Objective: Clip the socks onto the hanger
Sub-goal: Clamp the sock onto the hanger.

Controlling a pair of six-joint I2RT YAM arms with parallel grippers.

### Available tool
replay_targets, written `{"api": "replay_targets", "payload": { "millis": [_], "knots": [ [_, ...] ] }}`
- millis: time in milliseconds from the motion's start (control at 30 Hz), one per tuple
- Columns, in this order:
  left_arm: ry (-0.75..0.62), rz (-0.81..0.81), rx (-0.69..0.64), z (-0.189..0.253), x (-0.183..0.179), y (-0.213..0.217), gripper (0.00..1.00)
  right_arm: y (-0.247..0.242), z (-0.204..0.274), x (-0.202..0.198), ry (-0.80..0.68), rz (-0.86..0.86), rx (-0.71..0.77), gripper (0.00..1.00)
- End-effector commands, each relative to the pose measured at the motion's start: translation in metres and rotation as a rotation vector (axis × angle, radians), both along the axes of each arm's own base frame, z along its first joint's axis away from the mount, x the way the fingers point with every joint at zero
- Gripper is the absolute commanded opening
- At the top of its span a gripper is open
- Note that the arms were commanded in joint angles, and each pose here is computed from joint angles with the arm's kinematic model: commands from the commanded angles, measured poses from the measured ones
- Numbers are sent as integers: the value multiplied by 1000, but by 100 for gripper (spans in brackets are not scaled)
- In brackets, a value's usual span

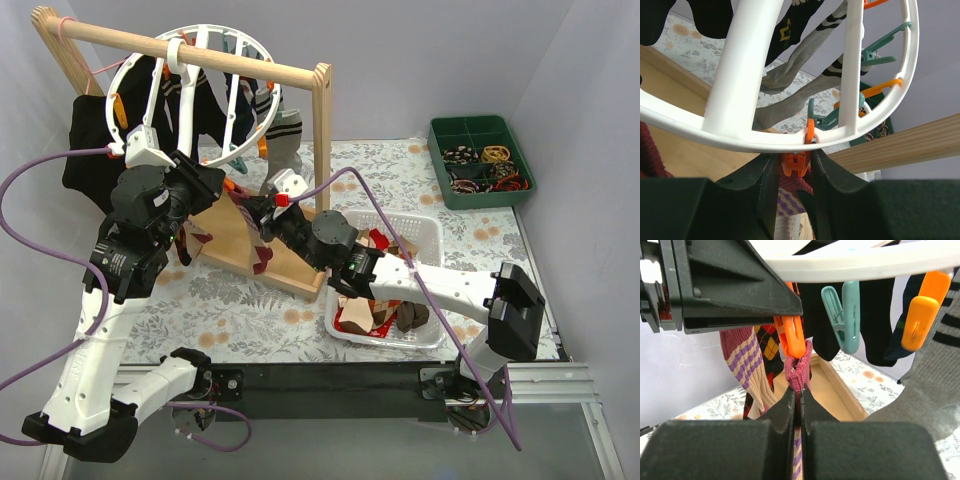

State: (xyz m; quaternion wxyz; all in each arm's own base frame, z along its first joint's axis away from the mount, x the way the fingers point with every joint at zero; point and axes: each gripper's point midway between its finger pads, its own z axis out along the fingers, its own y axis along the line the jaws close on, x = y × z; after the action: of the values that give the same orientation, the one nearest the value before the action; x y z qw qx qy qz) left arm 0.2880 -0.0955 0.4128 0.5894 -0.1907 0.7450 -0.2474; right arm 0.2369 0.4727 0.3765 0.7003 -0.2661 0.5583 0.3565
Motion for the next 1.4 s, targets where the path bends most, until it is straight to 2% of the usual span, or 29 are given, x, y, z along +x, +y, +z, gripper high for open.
{"api": "replay_targets", "payload": {
  "millis": [0, 800, 900, 933, 1000, 1033, 1067, 1133, 1200, 1233, 1367],
  "knots": [
    [-48, 27, -13, 13, 3, 5, 0, -11, 55, 0, -71, -38, 125, 1],
    [-47, 22, -22, 14, 3, 3, 0, 2, 72, -7, -101, 5, 156, 1],
    [-59, 22, -22, 18, 0, 4, 9, 3, 73, -10, -101, 13, 160, 1],
    [-61, 23, -20, 18, -1, 5, 19, 3, 72, -10, -101, 14, 158, 1],
    [-69, 25, -18, 20, -3, 7, 31, 2, 70, -11, -99, 19, 153, 1],
    [-78, 28, -18, 23, -6, 8, 43, 1, 69, -12, -99, 23, 152, 1],
    [-80, 35, -16, 23, -7, 10, 47, 2, 66, -15, -94, 35, 147, 3],
    [-86, 45, -9, 25, -11, 14, 57, -1, 68, -17, -93, 43, 153, 18],
    [-92, 50, -4, 29, -15, 17, 61, -7, 69, -19, -93, 41, 155, 26],
    [-85, 51, 6, 28, -16, 18, 63, -8, 68, -20, -92, 41, 153, 35],
    [-82, 59, 24, 31, -22, 22, 69, -24, 70, -26, -84, 42, 155, 46]
  ]
}}
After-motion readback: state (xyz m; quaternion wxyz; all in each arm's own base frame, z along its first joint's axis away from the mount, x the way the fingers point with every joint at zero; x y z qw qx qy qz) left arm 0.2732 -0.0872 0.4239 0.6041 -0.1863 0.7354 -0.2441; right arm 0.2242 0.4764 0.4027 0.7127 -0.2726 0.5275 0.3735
